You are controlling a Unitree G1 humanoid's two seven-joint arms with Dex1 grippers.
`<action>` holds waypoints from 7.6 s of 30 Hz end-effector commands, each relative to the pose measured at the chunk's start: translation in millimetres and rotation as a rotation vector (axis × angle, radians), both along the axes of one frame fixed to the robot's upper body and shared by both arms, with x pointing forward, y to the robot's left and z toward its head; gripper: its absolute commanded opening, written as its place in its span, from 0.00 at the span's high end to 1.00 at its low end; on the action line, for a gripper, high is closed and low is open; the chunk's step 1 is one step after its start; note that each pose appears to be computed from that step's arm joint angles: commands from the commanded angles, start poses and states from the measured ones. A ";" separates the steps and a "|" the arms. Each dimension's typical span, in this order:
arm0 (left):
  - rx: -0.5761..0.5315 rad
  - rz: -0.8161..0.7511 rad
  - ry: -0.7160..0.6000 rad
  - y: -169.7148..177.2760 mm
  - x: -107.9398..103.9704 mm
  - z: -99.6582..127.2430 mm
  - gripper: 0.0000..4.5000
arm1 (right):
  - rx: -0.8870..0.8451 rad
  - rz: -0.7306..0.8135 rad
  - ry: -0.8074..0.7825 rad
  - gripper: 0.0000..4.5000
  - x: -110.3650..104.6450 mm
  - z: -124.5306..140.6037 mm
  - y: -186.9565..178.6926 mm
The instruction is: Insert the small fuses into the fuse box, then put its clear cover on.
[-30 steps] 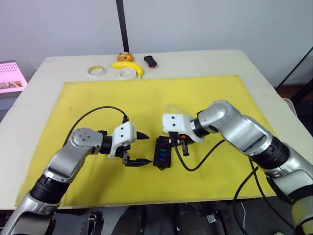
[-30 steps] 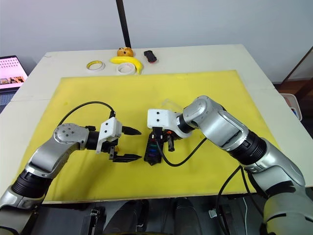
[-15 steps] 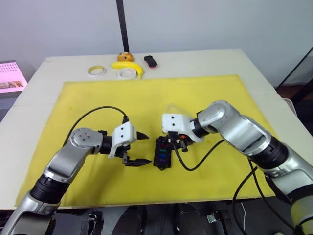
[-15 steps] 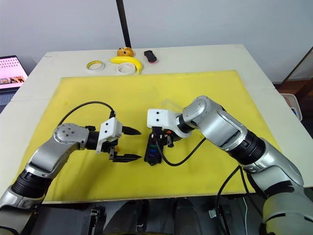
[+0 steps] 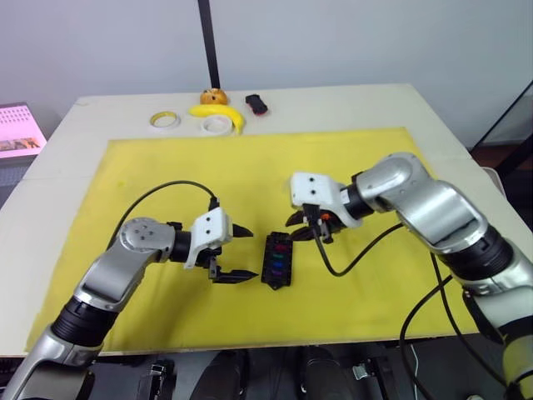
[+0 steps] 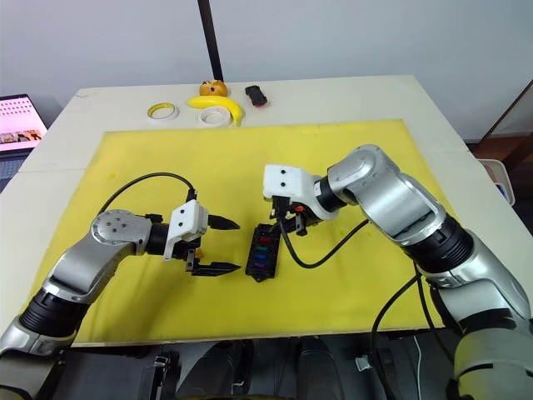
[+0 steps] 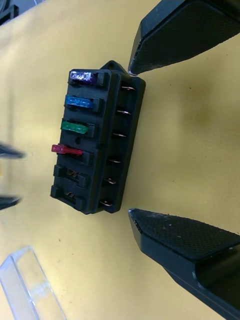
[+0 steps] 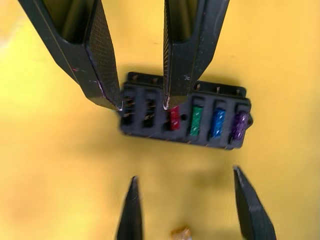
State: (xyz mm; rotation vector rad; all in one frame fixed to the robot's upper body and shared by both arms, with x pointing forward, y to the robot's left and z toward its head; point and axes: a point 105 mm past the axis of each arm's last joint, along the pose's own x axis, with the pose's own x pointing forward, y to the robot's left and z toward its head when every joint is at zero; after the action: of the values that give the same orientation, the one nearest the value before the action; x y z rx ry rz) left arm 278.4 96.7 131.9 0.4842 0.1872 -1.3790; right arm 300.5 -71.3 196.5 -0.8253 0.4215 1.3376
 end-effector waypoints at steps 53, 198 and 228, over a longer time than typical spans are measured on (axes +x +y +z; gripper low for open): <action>0.011 0.004 -0.040 1.9 1.1 11.0 0.00 | 0.218 0.060 0.128 0.99 -13.0 -92.7 -2.5; -0.284 0.298 1.060 39.2 -2.4 -37.3 0.20 | 0.186 0.157 -0.223 0.00 -23.9 26.0 -20.1; -0.273 0.360 1.015 58.2 -4.8 -42.1 1.00 | 0.188 0.169 -0.220 0.00 -22.9 22.1 -15.6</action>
State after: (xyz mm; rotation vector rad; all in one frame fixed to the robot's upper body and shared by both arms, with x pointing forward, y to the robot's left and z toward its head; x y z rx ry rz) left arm 277.0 152.4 91.2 -0.5013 0.8401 -1.1625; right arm 279.6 -88.8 211.5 -0.8298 0.0906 1.4032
